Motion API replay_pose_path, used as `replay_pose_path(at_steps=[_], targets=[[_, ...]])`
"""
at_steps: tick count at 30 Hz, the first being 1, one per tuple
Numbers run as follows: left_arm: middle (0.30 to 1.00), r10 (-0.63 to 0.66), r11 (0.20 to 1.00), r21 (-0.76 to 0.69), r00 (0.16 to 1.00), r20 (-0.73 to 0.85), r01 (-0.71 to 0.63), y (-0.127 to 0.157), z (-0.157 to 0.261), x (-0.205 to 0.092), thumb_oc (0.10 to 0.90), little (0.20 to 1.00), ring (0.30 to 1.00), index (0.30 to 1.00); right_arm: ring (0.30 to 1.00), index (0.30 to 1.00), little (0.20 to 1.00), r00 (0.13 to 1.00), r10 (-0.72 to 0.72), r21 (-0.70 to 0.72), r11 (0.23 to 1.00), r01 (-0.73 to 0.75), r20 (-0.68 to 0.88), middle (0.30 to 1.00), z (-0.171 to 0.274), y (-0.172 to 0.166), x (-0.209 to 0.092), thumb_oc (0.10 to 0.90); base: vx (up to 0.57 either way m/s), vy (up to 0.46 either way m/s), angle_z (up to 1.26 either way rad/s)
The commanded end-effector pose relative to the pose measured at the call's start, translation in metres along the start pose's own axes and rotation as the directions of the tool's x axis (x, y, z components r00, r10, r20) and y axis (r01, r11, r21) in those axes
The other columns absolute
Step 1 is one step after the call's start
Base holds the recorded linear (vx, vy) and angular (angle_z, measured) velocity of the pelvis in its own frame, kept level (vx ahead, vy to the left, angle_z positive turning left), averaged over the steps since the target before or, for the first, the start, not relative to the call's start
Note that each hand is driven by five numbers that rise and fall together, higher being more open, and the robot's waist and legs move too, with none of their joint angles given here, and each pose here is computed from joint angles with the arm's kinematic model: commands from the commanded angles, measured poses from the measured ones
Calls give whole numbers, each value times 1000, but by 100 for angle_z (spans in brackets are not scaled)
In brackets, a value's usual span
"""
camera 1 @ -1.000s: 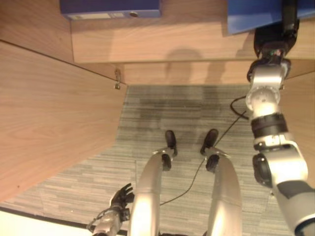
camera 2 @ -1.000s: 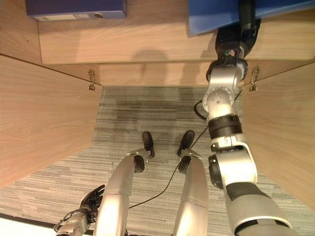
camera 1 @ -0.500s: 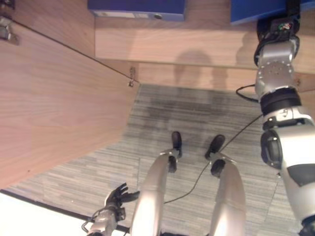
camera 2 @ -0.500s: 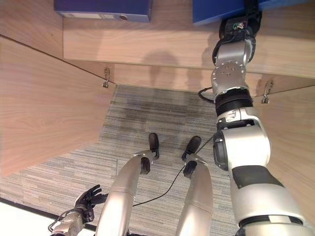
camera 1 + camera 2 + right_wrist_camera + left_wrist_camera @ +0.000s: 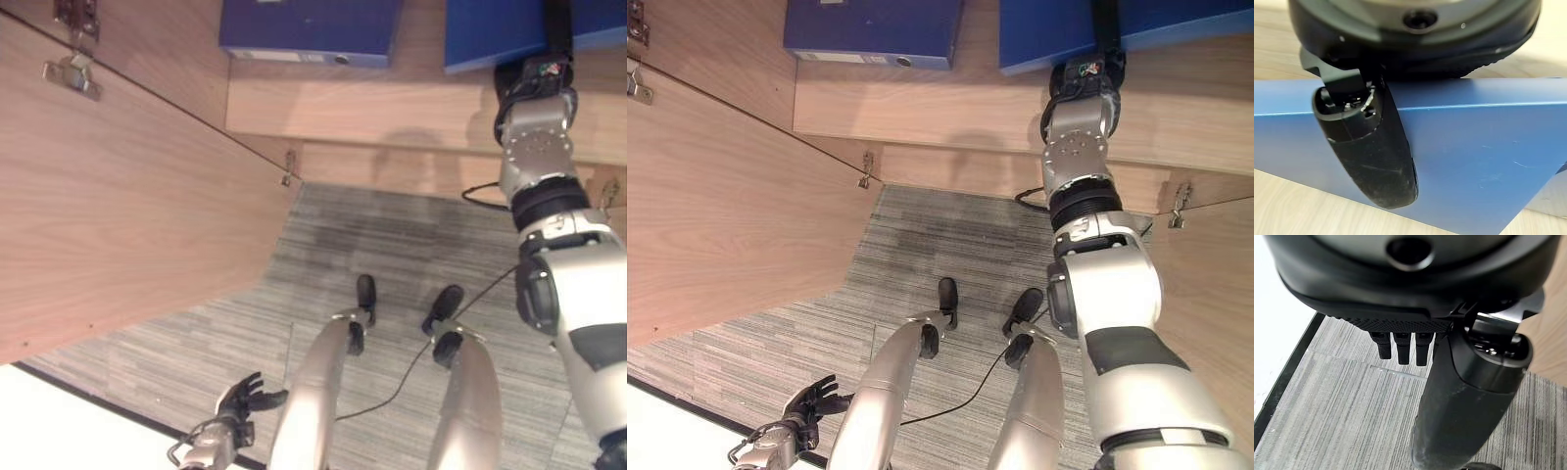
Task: Put the empty folder in the office cabinet
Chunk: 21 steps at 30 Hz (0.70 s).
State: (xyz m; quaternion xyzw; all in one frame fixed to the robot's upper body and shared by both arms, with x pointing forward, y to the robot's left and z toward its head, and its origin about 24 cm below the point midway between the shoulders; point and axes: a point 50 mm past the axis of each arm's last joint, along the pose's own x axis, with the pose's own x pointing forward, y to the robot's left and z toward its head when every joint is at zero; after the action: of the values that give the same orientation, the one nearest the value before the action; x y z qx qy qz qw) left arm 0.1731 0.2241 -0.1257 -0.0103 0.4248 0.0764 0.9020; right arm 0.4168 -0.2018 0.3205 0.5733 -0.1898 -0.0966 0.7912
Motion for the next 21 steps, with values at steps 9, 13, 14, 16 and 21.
replay_pose_path(at_steps=[9, 13, 14, 16, 21], targets=[[900, 105, 990, 113, 984, -146, -88, 52, -53, -28, 800, 900, 900, 900, 300, 300, 300, 916, 372, 212, 893, -398, 153, 300, 15, 74, -25, 400, 5, 19, 4], [900, 106, 989, 120, 983, -150, -88, 54, -54, -29, 800, 900, 900, 900, 860, 860, 860, 906, 384, 235, 877, -419, 181, 860, 19, 76, -27, 773, 1, 14, 5], [900, 106, 989, 123, 982, -156, -88, 56, -56, -31, 800, 900, 900, 900, 900, 900, 900, 903, 395, 195, 885, -424, 171, 900, 19, 78, -27, 800, -7, 5, 3], [900, 105, 988, 126, 982, -160, -85, 58, -56, -31, 800, 900, 900, 900, 900, 900, 900, 900, 407, 173, 886, -430, 154, 900, 18, 79, -27, 800, -4, 4, 2], [900, 233, 970, 140, 928, -290, -199, 79, -86, -42, 800, 900, 900, 900, 900, 900, 900, 923, 359, 122, 919, -376, 139, 900, 32, 62, -12, 800, -6, -23, 1]])
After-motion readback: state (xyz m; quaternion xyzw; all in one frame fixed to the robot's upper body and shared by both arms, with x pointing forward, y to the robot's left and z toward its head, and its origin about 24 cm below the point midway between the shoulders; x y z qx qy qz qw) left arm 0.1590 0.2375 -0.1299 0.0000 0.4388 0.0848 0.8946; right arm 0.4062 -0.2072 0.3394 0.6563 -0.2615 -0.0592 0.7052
